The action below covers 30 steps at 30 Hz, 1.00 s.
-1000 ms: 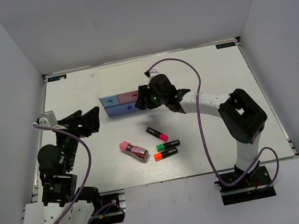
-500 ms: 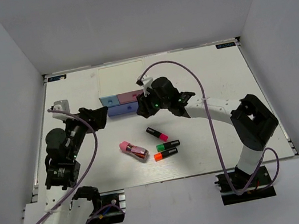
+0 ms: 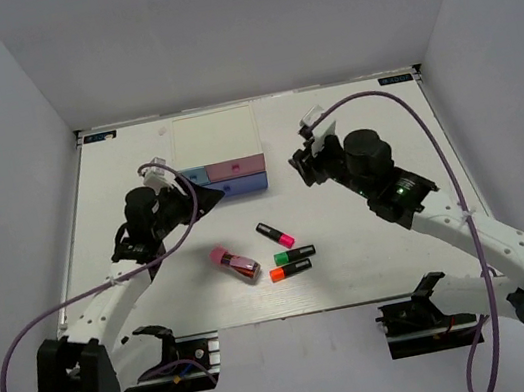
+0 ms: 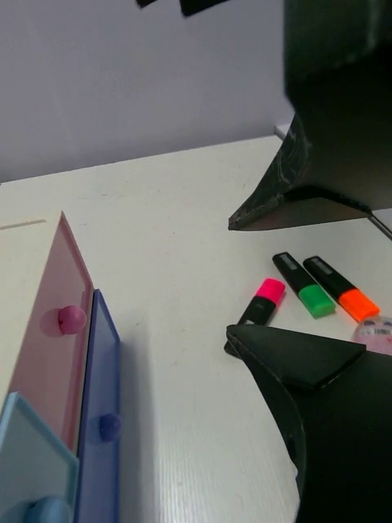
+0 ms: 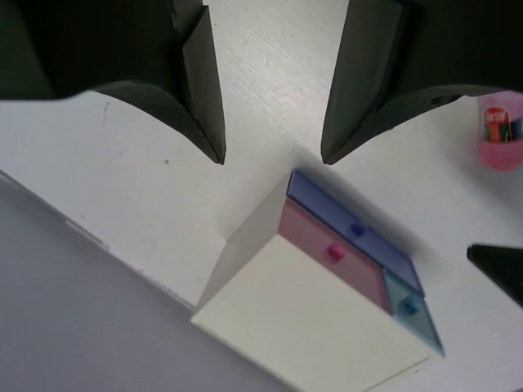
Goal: Sort the stationery into containers
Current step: Open the drawer
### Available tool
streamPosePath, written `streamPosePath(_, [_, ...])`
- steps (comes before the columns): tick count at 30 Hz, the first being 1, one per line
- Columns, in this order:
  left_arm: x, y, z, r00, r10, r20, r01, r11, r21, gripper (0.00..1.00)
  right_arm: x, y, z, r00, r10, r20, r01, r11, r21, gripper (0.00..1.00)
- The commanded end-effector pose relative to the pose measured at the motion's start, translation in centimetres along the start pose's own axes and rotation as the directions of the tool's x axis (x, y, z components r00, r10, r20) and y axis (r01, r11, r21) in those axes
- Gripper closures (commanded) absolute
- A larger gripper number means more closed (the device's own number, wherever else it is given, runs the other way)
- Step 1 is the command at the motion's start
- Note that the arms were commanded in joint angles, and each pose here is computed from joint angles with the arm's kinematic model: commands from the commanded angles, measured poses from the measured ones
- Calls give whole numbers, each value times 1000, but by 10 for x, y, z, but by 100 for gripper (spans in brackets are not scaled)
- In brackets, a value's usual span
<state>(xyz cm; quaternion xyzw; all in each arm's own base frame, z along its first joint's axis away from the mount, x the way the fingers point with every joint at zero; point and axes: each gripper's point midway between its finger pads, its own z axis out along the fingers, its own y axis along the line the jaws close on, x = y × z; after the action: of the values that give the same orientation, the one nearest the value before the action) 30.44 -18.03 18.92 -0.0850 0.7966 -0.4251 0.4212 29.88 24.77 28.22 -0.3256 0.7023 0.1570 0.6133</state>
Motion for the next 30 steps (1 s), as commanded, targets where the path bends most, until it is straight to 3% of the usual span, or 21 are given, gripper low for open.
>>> streamPosePath(1, [-3,-17,16,998,-66,22,65,996,53,41,-4,-20,0,999,21,29,-23,994,103,45])
streamPosePath(6, [-13,-11,34,977,-161,139,164,986,-10,45,-8,-32,-6,996,55,76,-66,987,146,48])
streamPosePath(10, [1,2,56,956,-230,182,248,965,-85,47,-14,-43,-16,990,73,122,-97,975,202,48])
streamPosePath(16, [7,24,88,946,-212,245,266,941,-210,44,-15,-51,-25,984,84,157,-119,967,226,48])
streamPosePath(30, [-9,11,115,924,-201,325,260,955,-147,39,-9,-48,-25,984,82,157,-115,971,212,48])
